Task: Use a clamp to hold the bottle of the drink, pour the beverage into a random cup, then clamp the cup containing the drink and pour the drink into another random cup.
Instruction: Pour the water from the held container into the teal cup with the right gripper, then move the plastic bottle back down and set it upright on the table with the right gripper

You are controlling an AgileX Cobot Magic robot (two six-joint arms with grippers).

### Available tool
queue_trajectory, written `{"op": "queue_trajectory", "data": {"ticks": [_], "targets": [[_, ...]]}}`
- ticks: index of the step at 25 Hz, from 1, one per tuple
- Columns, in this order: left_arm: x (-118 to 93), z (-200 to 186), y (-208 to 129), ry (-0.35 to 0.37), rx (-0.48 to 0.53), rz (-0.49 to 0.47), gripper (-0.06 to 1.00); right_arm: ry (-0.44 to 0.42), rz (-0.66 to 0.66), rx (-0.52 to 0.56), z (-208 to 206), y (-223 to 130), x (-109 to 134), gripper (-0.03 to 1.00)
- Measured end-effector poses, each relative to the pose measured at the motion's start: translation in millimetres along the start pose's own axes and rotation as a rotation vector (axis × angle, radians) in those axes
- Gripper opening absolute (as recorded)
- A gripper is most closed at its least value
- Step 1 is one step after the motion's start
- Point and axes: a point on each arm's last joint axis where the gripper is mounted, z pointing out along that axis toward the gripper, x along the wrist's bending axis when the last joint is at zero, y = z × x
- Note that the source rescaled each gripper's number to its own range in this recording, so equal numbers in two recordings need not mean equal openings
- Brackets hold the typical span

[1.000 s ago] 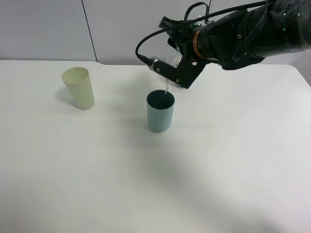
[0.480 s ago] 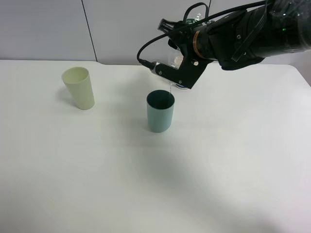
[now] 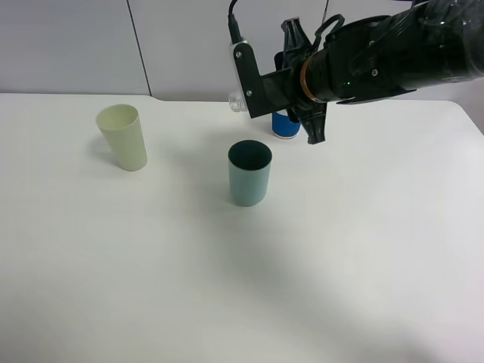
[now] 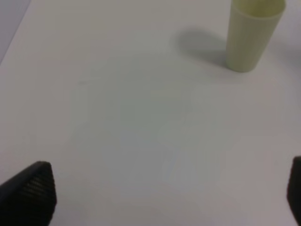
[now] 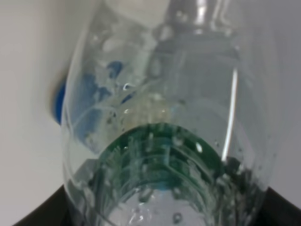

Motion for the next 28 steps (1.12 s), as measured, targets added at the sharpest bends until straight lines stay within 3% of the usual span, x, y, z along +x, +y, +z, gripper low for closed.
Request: {"op": "queue_trajectory", "data": {"ticks": [7,14,21,25,28], "targets": [[0.0,0.0,0.0,0.000,0.000,0.000,1.00,0.020,0.527,-0.061,-31.7,0.3,-14.2,0.00],[0.0,0.0,0.0,0.000,0.000,0.000,1.00,-0.031,0.844,-0.192,-87.6,-9.5,-42.5,0.00],[0.0,0.0,0.0,0.000,0.000,0.000,1.00,-0.082,1.030,-0.437,-133.7,-15.3,-51.2,0.00],[0.0,0.0,0.0,0.000,0.000,0.000,1.00,-0.135,1.030,-0.536,-142.9,-25.9,-32.3,0.00],[0.0,0.0,0.0,0.000,0.000,0.000,1.00,-0.181,1.040,-0.537,-141.6,-38.9,-13.7,0.00]]}}
